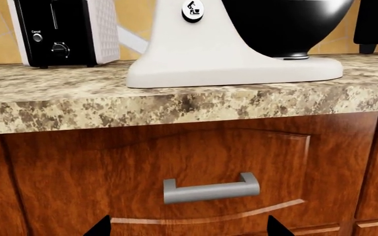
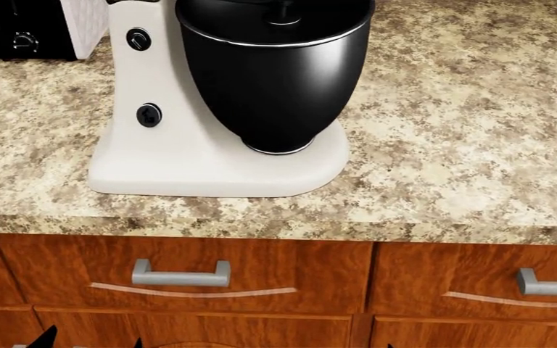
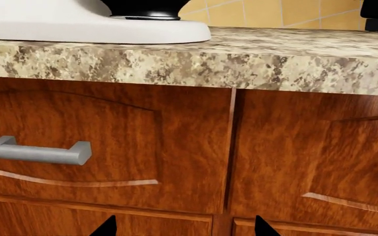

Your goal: Open the stand mixer head.

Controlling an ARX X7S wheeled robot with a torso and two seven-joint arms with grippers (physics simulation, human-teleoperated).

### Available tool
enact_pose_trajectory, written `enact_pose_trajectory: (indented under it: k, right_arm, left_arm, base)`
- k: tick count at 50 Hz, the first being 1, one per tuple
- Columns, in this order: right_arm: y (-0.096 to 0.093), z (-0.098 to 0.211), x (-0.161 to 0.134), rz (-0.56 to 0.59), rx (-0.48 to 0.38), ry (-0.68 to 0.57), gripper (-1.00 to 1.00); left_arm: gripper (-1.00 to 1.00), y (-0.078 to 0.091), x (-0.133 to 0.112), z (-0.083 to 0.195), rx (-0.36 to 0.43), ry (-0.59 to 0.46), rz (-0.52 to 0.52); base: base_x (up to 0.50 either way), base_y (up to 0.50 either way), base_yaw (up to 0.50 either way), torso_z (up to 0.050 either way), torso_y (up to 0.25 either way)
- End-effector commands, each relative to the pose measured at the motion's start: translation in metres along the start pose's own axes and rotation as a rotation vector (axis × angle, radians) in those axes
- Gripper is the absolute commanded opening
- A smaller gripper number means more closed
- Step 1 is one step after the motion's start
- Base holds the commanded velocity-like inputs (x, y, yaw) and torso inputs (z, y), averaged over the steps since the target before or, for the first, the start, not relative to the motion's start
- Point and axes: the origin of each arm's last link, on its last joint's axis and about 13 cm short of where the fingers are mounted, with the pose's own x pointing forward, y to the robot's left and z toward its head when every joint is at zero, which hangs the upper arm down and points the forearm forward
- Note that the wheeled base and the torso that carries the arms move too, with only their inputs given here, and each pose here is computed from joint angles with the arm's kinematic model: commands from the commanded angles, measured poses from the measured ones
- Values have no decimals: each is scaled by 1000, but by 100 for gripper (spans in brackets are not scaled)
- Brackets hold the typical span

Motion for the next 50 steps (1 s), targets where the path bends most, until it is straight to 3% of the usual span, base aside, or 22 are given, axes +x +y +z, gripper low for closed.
enact_pose_trajectory:
  k: [1,5,6,8,19,25,30,32,33,35,36,37,38,39,42,45,49,50]
  right_arm:
    - [-2,-2,1,2,14,6,100]
    - [-1,-2,2,2,14,9,100]
    - [-2,-3,2,-10,-8,16,100]
    - [-1,-3,2,-1,-2,11,100]
    - [-2,-2,3,-12,-7,11,100]
    - [0,3,-3,38,59,29,100]
    - [-1,7,-3,16,43,19,100]
    - [-2,20,-1,-13,20,-11,100]
    - [-3,35,-2,-6,84,-39,100]
    - [-5,48,-1,-10,95,-59,100]
    - [-9,52,1,-72,57,-56,100]
    - [-11,62,0,-32,86,-99,100]
    - [-14,75,2,-77,42,-124,100]
    - [-15,81,2,-68,45,-142,100]
    - [-19,105,3,-110,33,-195,100]
    - [-21,122,6,-124,43,-237,100]
    - [-25,148,9,-151,56,-311,100]
    - [-28,153,9,-145,135,-329,100]
  left_arm:
    - [100,0,1,-1,-4,17,12]
    - [100,0,1,0,-6,22,3]
    - [100,1,-1,2,-48,-1,-59]
    - [100,3,-1,5,-83,13,-53]
    - [100,3,-1,6,-76,16,-57]
    - [100,3,-1,6,-77,13,-42]
    - [100,4,-1,9,-98,14,-40]
    - [100,5,1,15,-61,5,4]
    - [100,6,1,24,-93,0,17]
    - [100,9,1,39,-86,-23,49]
    - [100,10,1,47,-100,2,70]
    - [100,11,3,63,-104,-2,73]
    - [100,13,8,77,-88,-41,89]
    - [100,14,9,84,-147,-58,88]
    - [100,19,9,116,-179,-137,129]
    - [100,26,13,135,-119,-189,169]
    - [100,26,22,153,-85,-216,150]
    - [100,25,22,155,-89,-212,139]
  base:
    - [0,0,0,0,0]
    - [0,0,0,0,0]
    - [0,0,0,20,0]
    - [0,0,0,50,0]
    - [0,0,0,50,0]
    - [0,0,0,50,0]
    - [0,0,0,50,0]
    - [0,0,0,50,0]
    - [0,0,0,0,0]
    - [0,0,0,0,0]
    - [0,0,0,0,0]
    - [0,0,0,0,0]
    - [0,0,0,0,0]
    - [0,0,0,0,0]
    - [0,0,0,0,0]
    - [0,0,0,0,0]
    - [0,0,0,0,0]
    - [0,0,0,0,0]
